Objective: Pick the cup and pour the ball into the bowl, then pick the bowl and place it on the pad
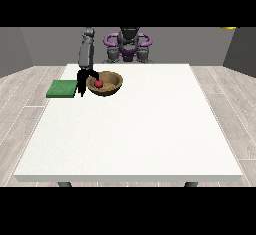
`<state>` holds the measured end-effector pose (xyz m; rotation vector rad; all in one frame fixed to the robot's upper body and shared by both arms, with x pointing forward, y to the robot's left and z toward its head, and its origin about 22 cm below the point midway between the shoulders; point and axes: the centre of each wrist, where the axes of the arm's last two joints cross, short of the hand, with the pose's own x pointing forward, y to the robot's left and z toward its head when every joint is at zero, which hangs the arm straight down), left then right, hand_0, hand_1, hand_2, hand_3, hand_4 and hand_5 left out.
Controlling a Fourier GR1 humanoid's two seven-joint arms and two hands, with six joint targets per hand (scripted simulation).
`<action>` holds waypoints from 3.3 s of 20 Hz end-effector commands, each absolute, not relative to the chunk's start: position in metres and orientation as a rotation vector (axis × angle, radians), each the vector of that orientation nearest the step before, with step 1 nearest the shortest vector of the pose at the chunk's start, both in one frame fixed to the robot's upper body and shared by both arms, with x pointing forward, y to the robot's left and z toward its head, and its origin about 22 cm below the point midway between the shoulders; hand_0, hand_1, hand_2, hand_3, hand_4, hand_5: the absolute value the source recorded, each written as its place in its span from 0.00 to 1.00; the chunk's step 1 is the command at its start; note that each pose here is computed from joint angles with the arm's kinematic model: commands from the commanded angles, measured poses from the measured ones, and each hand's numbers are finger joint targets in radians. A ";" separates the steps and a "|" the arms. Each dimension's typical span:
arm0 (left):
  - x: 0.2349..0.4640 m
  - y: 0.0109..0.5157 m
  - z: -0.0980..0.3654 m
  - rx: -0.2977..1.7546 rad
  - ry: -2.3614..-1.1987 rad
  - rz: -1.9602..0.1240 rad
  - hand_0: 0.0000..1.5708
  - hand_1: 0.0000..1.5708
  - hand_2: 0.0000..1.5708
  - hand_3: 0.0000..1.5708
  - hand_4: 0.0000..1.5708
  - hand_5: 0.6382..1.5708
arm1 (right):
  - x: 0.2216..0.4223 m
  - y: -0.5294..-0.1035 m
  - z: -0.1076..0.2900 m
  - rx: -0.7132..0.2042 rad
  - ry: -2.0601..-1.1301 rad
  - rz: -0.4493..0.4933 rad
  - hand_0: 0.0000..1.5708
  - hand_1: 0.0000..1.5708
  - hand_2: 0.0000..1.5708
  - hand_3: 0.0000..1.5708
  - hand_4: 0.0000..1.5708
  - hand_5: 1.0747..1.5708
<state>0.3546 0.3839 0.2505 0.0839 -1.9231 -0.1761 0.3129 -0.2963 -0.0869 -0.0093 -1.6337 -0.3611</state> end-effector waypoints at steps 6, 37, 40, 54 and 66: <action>0.345 0.394 0.258 0.062 -1.968 -0.170 0.00 0.00 0.00 0.00 0.65 0.96 | 0.296 -0.309 -0.108 -0.188 -1.385 -0.448 0.56 0.56 0.37 0.00 0.39 0.88; 0.303 0.506 0.200 0.203 -1.829 -0.006 0.00 0.00 0.00 0.00 0.77 0.97 | 0.330 -0.457 0.082 -0.549 -1.232 -0.080 1.00 1.00 1.00 0.37 0.70 0.99; 0.315 0.473 0.188 0.179 -1.834 -0.021 0.00 0.00 0.00 0.00 0.77 0.97 | 0.315 -0.487 0.083 -0.569 -1.204 -0.122 1.00 1.00 1.00 0.37 0.70 0.99; 0.299 0.506 0.186 0.191 -1.882 -0.036 0.00 0.00 0.00 0.00 0.77 0.98 | 0.334 -0.449 0.048 -0.447 -1.250 -0.241 1.00 1.00 1.00 0.34 0.65 1.00; 0.297 0.509 0.223 0.207 -1.940 -0.020 0.00 0.00 0.00 0.00 0.76 0.99 | 0.324 -0.484 0.064 -0.587 -1.261 -0.402 0.99 0.99 0.96 0.59 0.00 0.97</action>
